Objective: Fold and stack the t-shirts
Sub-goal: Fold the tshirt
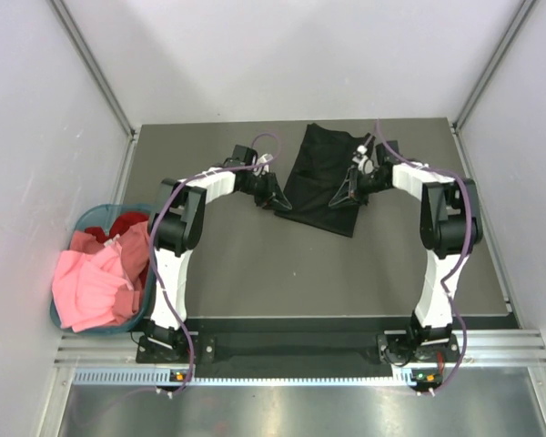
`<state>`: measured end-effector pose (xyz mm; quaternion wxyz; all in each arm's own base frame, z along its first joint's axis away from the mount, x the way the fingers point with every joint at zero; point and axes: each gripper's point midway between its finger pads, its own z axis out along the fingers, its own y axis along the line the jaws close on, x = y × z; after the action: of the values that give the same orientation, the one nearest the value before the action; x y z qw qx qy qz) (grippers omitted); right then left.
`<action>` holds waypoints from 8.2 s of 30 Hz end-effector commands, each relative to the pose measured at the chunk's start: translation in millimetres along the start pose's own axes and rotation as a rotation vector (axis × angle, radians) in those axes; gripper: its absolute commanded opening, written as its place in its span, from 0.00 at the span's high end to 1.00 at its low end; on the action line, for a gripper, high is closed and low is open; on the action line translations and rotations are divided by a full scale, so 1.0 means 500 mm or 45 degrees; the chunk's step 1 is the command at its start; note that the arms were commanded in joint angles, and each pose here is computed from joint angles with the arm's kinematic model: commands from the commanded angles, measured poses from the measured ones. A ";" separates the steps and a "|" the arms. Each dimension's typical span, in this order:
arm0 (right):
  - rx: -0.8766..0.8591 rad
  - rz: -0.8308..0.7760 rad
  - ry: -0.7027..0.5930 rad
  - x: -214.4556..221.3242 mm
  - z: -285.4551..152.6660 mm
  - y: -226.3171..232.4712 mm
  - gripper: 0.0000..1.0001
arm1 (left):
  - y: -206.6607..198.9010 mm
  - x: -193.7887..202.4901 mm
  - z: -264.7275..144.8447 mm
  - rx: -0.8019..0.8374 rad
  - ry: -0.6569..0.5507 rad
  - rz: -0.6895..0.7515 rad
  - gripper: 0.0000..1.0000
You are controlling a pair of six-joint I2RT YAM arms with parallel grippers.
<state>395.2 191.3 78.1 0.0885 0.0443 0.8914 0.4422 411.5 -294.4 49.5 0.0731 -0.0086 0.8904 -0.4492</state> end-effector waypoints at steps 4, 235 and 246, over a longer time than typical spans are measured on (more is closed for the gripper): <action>-0.139 -0.064 0.159 0.052 0.069 0.027 0.92 | 0.026 -0.005 0.002 -0.068 -0.017 0.044 0.80; 0.216 0.225 -0.125 0.162 -0.047 -0.143 0.57 | 0.049 -0.027 -0.089 -0.299 -0.114 0.062 0.44; 0.305 0.330 -0.188 0.161 -0.045 -0.179 0.59 | 0.080 0.003 -0.079 -0.362 -0.074 -0.102 0.43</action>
<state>308.4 145.3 26.6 0.0686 0.1871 0.9029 0.3808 412.1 -242.1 39.0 0.0815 -0.0539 0.9389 -0.3299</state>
